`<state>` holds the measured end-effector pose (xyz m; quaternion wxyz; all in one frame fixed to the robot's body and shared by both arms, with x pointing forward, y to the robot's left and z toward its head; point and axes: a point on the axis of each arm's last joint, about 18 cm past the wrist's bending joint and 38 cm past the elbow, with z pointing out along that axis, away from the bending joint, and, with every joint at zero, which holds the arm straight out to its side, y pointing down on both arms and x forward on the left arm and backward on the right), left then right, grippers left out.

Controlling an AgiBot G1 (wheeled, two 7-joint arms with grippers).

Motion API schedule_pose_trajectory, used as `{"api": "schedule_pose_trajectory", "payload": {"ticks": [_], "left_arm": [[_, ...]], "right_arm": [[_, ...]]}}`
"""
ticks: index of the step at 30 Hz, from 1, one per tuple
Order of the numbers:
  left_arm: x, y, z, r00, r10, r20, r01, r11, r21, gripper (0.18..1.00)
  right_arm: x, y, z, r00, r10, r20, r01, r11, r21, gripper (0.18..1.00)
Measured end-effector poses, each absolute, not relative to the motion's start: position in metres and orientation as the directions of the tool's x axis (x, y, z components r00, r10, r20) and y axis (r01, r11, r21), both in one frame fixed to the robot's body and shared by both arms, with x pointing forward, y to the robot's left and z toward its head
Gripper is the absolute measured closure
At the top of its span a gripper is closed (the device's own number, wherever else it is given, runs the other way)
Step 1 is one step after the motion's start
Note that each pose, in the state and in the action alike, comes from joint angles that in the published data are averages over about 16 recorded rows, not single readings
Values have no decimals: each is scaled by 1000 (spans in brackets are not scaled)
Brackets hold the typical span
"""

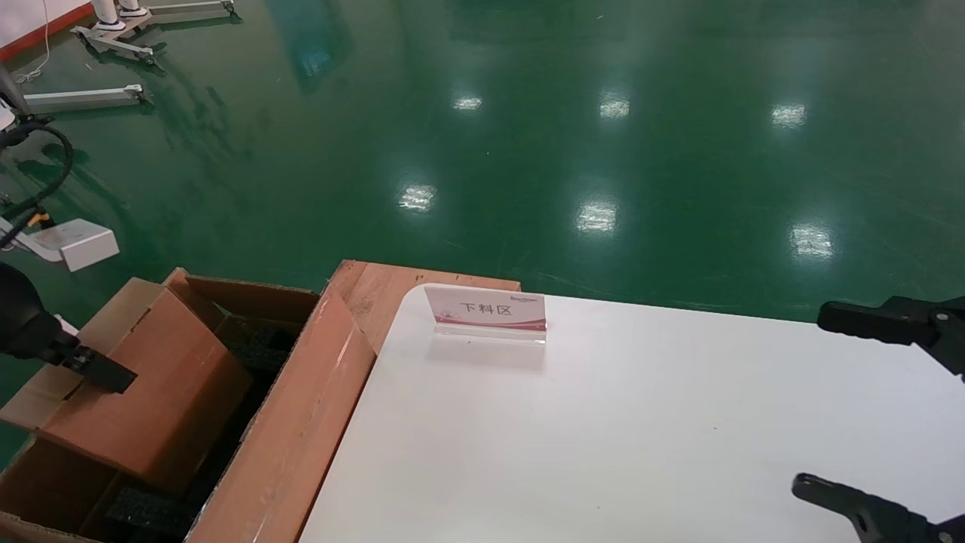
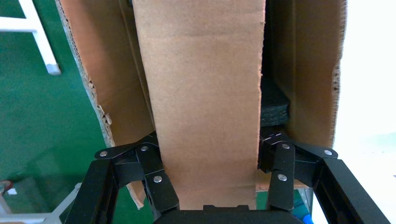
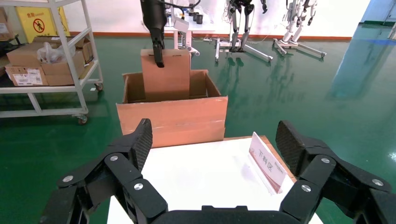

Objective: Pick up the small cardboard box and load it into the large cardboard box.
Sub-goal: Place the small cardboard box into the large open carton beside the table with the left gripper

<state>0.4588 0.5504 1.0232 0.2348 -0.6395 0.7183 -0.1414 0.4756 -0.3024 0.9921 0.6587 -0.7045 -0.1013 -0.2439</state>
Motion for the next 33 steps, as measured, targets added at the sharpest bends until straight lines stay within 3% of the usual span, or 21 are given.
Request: {"api": "schedule_pose_trajectory", "payload": {"ticks": [9, 33], "left_arm": [[472, 559, 1009, -49, -981, -189, -866, 136, -482, 944], [502, 581, 989, 8, -960, -281, -888, 122, -443, 947]], "right_arm": [[476, -302, 992, 861, -179, 477, 464, -112, -879, 187], [476, -302, 992, 861, -179, 477, 464, -112, -879, 178]]}}
